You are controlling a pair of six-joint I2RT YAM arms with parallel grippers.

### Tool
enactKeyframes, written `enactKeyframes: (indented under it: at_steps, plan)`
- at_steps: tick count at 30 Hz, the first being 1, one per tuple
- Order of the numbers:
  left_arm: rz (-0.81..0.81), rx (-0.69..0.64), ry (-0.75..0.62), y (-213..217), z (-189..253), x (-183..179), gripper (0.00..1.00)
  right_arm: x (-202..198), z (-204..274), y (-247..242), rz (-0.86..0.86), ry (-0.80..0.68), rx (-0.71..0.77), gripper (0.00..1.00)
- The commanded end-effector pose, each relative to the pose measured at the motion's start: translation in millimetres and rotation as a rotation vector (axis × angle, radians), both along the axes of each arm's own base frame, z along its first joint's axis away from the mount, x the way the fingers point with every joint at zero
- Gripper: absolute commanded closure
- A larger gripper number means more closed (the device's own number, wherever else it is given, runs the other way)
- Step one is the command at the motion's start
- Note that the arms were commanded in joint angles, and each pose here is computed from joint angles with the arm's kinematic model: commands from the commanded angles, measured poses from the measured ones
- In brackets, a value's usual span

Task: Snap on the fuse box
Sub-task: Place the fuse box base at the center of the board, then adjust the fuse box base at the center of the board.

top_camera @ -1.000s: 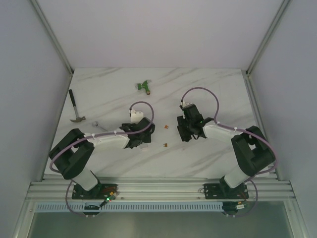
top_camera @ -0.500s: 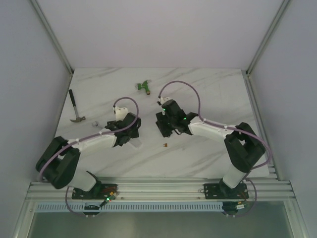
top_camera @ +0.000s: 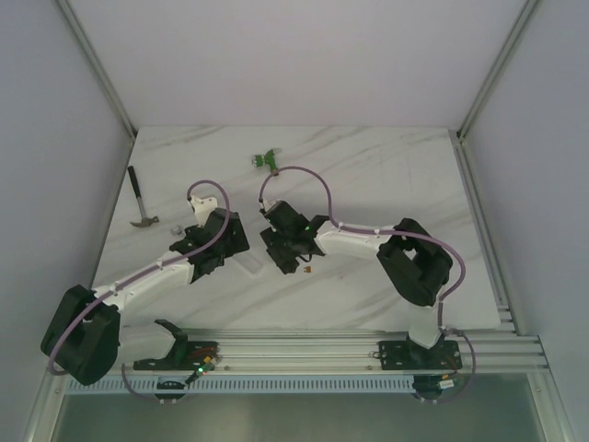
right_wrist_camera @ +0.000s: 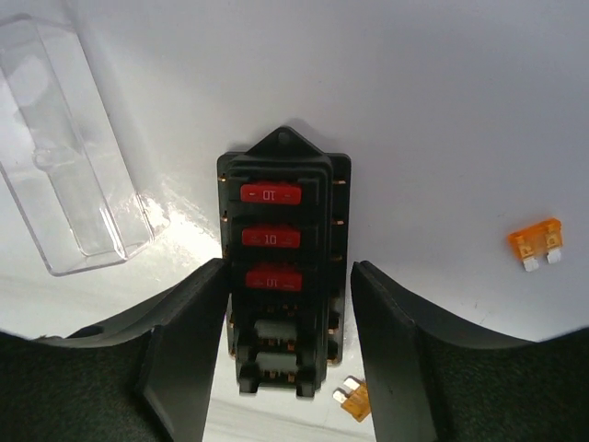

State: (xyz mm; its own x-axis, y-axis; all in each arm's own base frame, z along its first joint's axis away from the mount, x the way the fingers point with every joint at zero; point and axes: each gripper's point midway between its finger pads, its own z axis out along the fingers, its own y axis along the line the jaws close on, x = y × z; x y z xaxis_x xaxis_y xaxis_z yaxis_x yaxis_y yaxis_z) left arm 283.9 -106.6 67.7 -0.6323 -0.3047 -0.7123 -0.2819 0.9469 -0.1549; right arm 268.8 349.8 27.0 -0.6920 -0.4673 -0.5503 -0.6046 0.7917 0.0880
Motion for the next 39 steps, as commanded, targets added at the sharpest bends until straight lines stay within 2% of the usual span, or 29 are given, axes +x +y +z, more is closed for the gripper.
enactKeyframes:
  at_steps: [1,2,3,6,11,17,26,34,39]
  plan:
    - [-0.019,-0.077,-0.024,-11.3,5.2,4.3,0.0,1.1,24.9,4.9,0.037,-0.04,0.026,0.31]
    - [-0.023,-0.084,-0.025,-13.0,5.9,4.9,0.0,-0.4,30.0,2.5,0.046,-0.049,0.03,0.24]
    - [-0.025,-0.092,-0.025,-14.3,5.9,5.4,0.0,-1.2,35.5,-0.2,0.051,-0.061,0.034,0.21]
    - [-0.036,-0.114,-0.035,-18.4,9.1,8.4,0.0,-3.5,48.6,-13.6,0.047,-0.089,0.027,0.15]
    - [-0.08,-0.129,-0.047,-28.2,17.0,16.4,0.0,-13.8,40.0,-41.3,0.051,-0.088,-0.045,0.14]
    - [-0.088,-0.14,-0.045,-31.9,19.8,25.5,0.0,-20.7,25.9,-34.1,0.092,-0.077,-0.052,0.14]
    - [-0.075,-0.157,-0.02,-27.8,13.3,25.7,0.0,-25.9,15.8,-49.3,0.135,-0.086,-0.112,0.14]
    - [-0.117,-0.163,-0.007,-35.4,14.4,31.1,0.0,-0.8,5.8,-68.7,0.078,-0.167,-0.236,0.14]
    - [-0.181,-0.161,0.0,-46.4,17.2,38.7,0.02,26.2,18.9,-83.5,-0.031,-0.235,-0.26,0.16]
